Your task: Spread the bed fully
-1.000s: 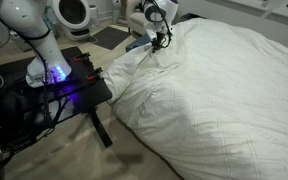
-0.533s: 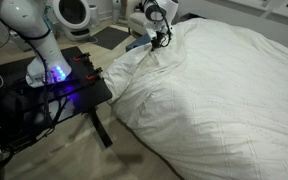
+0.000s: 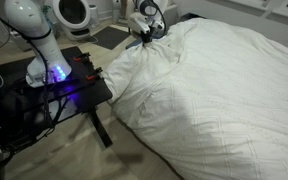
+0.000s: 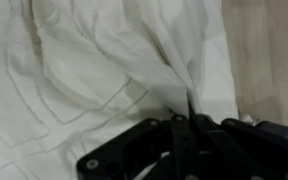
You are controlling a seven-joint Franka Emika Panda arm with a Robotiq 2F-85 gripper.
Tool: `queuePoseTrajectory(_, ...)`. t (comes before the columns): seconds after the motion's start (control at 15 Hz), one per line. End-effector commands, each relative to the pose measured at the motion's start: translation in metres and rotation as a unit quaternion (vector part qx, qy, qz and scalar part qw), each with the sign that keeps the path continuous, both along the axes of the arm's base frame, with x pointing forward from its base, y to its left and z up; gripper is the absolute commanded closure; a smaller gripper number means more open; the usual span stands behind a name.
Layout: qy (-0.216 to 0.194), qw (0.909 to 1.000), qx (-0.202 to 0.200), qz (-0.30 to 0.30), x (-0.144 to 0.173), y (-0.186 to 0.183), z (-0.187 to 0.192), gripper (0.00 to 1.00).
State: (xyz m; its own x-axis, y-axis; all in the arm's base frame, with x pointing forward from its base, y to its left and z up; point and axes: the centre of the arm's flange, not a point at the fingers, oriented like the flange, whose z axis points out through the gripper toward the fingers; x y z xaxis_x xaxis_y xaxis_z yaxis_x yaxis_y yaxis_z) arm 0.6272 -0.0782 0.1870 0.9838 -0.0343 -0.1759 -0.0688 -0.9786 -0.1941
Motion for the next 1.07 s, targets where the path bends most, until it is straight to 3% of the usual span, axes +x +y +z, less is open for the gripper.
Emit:
queuePoseTrajectory(0.0,0.029,0.9983,-0.009,0.05,-0.007,0.051,0.024,1.0)
queuePoseTrajectory(0.47,0.018,0.9936,-0.024,0.109,-0.01,0.14,0.036,1.0)
queuePoseTrajectory(1.0,0.029,0.9869,-0.041,0.153,-0.044,0.255,0.009,1.0)
